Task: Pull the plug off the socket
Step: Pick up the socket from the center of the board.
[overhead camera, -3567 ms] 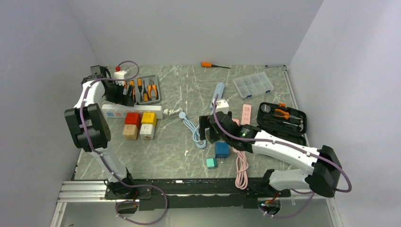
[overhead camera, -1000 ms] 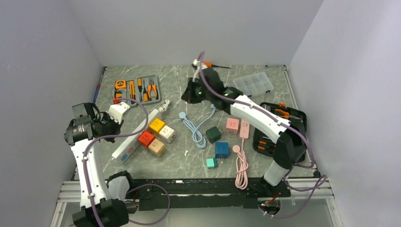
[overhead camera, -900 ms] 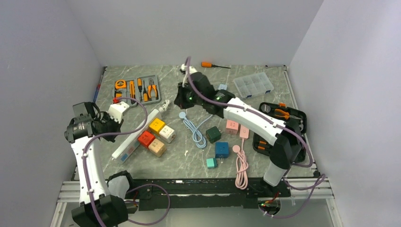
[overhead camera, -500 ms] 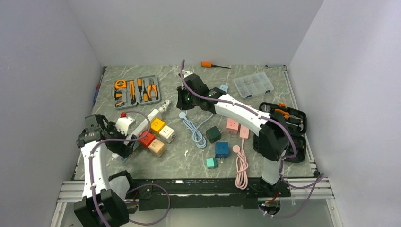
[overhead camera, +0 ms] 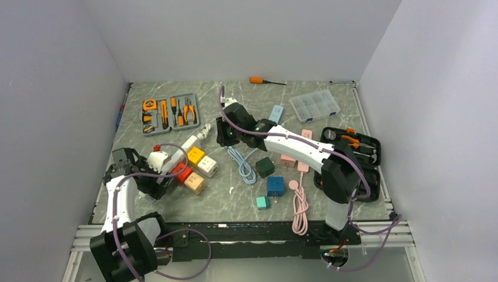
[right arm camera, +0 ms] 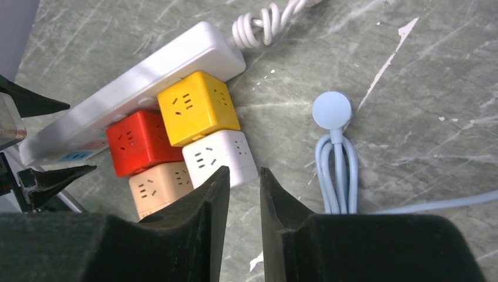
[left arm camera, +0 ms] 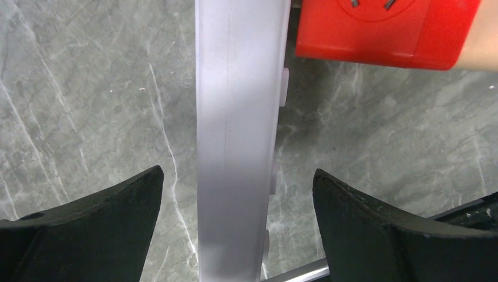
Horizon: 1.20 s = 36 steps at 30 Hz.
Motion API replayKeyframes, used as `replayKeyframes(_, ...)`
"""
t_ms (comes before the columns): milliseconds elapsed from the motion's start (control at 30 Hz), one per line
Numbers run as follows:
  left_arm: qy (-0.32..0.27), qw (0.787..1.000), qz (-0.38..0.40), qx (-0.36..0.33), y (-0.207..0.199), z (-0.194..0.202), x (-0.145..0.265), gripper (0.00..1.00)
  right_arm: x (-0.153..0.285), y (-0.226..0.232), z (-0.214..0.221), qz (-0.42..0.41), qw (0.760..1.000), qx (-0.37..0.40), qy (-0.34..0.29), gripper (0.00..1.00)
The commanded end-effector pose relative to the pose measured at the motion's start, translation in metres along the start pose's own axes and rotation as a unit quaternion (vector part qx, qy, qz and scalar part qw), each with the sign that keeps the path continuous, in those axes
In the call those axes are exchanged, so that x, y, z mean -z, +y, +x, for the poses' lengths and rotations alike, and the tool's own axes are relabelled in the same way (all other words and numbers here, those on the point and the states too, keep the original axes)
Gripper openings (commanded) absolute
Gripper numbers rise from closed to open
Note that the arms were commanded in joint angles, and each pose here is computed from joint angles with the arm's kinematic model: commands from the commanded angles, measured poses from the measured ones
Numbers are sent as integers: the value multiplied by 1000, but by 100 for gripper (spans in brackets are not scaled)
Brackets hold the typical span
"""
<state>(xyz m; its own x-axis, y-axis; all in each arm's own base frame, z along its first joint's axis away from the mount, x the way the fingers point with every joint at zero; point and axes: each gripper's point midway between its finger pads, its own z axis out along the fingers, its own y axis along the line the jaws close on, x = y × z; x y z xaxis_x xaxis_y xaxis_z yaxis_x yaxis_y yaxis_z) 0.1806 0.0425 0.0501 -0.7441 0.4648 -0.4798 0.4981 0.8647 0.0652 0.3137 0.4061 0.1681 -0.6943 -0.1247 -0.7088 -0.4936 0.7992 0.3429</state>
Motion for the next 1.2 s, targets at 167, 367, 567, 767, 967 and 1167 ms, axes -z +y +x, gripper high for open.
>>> replayKeyframes(167, -43, 999, -32, -11, 15, -13, -12, 66, 28, 20, -18, -26, 997, 26, -65, 34)
replayKeyframes(367, -34, 999, -13, 7, 15, -17, -14, 15, 39, 29, -3, -44, 994, 61, -80, 57)
replayKeyframes(567, -82, 996, -39, 3, 13, -42, 21, 8, 57, 48, 10, -80, 987, 96, -96, 68)
replayKeyframes(767, -133, 991, 10, -10, -7, -84, 68, 2, 56, 94, 20, -142, 972, 155, -104, 71)
replayKeyframes(967, -143, 989, 34, -10, -18, -92, 77, 1, 56, 128, 21, -222, 946, 185, -148, 73)
replayKeyframes(1167, -139, 989, 47, -16, -27, -91, 75, 2, 43, 162, 33, -294, 926, 206, -115, 74)
